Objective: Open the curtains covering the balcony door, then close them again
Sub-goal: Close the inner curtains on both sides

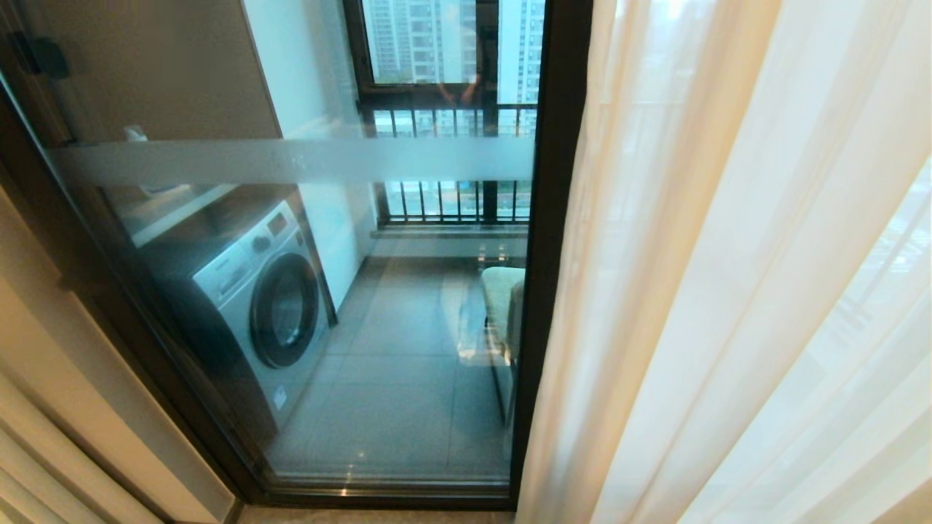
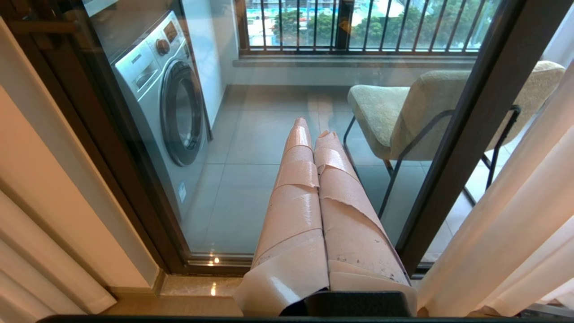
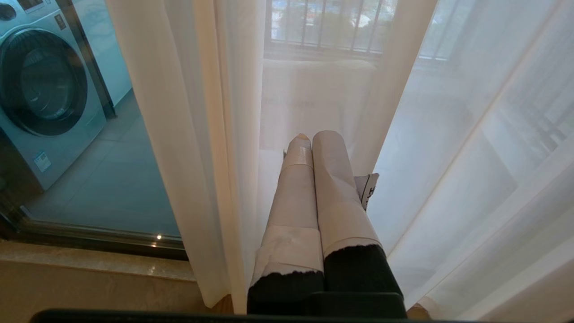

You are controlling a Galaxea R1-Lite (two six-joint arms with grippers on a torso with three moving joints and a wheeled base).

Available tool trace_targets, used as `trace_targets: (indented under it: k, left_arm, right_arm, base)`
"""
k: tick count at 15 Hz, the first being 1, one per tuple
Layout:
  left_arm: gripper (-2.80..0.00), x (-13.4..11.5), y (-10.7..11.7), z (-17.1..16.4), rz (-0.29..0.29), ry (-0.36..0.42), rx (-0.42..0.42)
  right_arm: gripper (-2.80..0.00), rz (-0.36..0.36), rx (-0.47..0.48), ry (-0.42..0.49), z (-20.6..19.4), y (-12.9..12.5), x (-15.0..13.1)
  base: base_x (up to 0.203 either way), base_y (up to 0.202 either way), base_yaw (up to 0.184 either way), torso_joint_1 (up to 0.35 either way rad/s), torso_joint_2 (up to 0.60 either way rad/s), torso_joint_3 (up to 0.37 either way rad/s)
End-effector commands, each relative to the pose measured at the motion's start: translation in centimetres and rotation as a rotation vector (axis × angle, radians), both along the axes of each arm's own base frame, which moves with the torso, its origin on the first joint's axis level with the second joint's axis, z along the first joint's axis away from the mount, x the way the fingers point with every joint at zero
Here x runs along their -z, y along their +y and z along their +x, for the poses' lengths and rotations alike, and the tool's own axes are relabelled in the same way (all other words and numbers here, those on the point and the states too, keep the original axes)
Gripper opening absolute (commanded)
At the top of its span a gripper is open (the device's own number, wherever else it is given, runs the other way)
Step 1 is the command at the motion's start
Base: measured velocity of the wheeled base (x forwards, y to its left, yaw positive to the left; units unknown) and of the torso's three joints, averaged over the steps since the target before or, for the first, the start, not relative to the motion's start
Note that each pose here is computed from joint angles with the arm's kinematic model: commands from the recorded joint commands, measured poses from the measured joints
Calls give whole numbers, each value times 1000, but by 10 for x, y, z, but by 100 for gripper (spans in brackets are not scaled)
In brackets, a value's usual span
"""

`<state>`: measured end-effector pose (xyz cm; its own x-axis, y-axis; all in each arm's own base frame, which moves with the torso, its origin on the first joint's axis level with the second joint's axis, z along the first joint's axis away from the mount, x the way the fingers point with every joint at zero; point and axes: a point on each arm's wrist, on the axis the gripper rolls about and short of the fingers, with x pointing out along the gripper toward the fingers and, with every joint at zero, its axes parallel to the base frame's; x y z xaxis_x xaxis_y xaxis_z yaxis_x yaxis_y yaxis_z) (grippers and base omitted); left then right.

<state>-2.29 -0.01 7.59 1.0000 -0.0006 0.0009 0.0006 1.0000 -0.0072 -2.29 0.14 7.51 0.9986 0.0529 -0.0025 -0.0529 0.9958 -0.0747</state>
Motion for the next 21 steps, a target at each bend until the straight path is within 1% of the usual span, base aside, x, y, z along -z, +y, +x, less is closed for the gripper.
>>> trace_targets:
  k: [1, 17, 21]
  left_arm:
    - [-280, 0, 0, 0, 0, -1, -1]
    - [-280, 0, 0, 0, -2, 1, -2]
    - [-280, 0, 0, 0, -13, -1, -2]
  right_arm:
    - [-280, 0, -1, 2, 0, 0, 0]
    - [-280, 0, -1, 2, 0, 0, 0]
    - [-280, 0, -1, 2, 0, 0, 0]
  base:
    - [0, 0, 0, 0, 0, 0]
    - [0, 0, 0, 0, 0, 0]
    - [0, 27, -2, 2, 1, 1]
